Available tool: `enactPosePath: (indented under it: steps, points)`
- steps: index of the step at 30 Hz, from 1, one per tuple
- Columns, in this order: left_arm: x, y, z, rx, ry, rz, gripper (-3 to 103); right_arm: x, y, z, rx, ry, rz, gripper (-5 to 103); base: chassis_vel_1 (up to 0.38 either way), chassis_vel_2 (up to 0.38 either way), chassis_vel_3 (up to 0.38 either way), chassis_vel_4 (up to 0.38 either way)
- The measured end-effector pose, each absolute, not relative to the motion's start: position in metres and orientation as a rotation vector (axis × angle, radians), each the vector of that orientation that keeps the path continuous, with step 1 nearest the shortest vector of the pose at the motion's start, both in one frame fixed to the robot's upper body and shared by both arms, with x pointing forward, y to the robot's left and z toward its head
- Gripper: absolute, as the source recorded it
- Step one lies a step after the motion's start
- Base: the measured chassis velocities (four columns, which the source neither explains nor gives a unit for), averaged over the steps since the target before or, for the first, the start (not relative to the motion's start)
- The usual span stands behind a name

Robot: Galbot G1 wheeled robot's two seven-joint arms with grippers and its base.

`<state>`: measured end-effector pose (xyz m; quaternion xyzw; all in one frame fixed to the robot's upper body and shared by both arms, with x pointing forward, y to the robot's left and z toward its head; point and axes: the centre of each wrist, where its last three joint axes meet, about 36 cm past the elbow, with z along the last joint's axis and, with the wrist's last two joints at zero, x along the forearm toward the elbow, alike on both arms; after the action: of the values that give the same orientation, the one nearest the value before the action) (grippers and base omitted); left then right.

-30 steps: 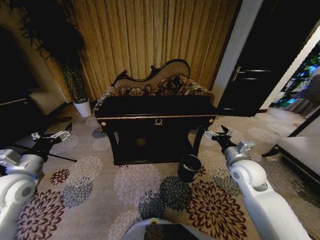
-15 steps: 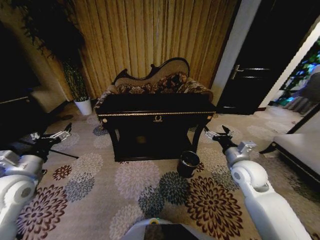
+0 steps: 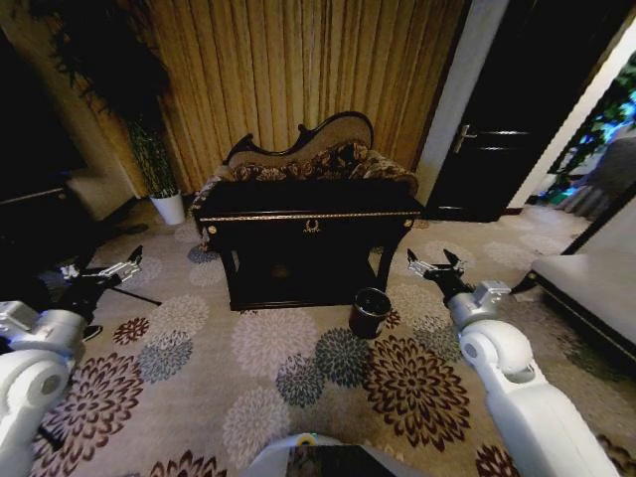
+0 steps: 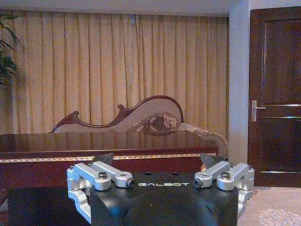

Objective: Move to the front of the table and place the trash on the table into the trash bin.

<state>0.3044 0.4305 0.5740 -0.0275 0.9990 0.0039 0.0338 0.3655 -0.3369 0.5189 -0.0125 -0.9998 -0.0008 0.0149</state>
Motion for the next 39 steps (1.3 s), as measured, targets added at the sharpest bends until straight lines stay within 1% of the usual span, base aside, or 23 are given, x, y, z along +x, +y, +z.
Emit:
enactPosePath:
  steps: [39]
  points:
    - [0.3041, 0.4286, 0.5707, -0.074, 3.075, 0.002, 100, 0.3692, -0.3413, 0.5148, -0.057, -3.110, 0.011, 100, 0.111, -0.110, -0.111, 0.106]
